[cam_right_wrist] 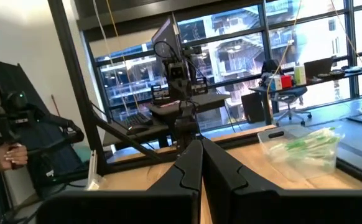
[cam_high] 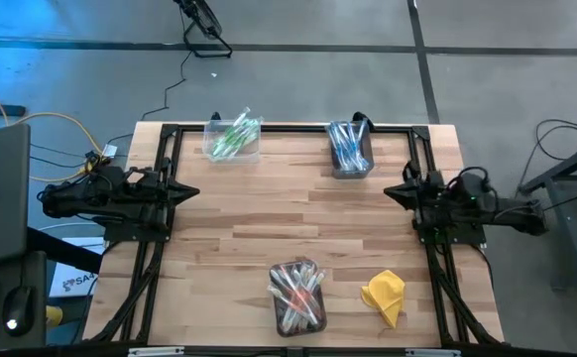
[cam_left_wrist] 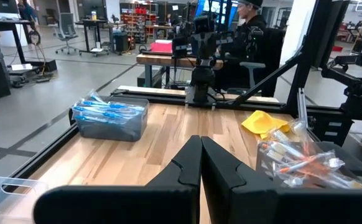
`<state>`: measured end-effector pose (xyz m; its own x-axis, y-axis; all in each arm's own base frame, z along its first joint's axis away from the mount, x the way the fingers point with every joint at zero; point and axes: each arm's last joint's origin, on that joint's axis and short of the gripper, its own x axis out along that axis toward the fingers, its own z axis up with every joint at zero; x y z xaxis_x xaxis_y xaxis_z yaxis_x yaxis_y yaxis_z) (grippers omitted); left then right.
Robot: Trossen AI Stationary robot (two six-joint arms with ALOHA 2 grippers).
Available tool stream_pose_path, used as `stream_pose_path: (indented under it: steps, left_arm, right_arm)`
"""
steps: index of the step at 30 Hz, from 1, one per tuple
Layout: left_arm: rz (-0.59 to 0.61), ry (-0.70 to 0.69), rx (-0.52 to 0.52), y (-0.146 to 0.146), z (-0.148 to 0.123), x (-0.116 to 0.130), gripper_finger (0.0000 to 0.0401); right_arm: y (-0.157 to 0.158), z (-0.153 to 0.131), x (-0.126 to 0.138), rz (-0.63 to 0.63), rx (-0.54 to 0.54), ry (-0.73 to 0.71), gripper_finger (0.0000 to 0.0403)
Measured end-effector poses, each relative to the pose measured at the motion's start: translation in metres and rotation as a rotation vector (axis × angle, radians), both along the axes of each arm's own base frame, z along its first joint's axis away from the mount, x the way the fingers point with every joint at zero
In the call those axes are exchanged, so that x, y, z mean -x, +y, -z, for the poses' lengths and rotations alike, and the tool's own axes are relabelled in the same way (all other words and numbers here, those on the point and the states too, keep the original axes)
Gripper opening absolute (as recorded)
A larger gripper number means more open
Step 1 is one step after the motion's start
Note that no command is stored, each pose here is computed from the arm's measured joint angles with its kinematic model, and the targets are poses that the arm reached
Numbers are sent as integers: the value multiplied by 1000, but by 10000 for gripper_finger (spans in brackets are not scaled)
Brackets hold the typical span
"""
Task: Pick & Place Toothbrushes
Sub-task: Return to Home Position
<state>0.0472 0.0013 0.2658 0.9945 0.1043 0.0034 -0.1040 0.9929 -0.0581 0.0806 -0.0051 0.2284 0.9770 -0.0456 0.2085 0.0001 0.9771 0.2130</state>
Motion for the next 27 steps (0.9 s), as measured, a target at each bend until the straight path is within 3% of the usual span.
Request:
stream_pose_path:
  steps: [11, 23, 27]
  left_arm:
    - [0, 2, 0, 0, 0, 0, 2]
    - [1, 21, -1, 0, 2, 0, 2]
    - [1, 27, -1, 0, 3, 0, 2]
  right_arm:
    - [0, 44, -15, -37, -35, 25, 2]
    - [-1, 60, -17, -3, -82, 180, 3]
    - [-2, 61, -17, 13, -49, 184, 3]
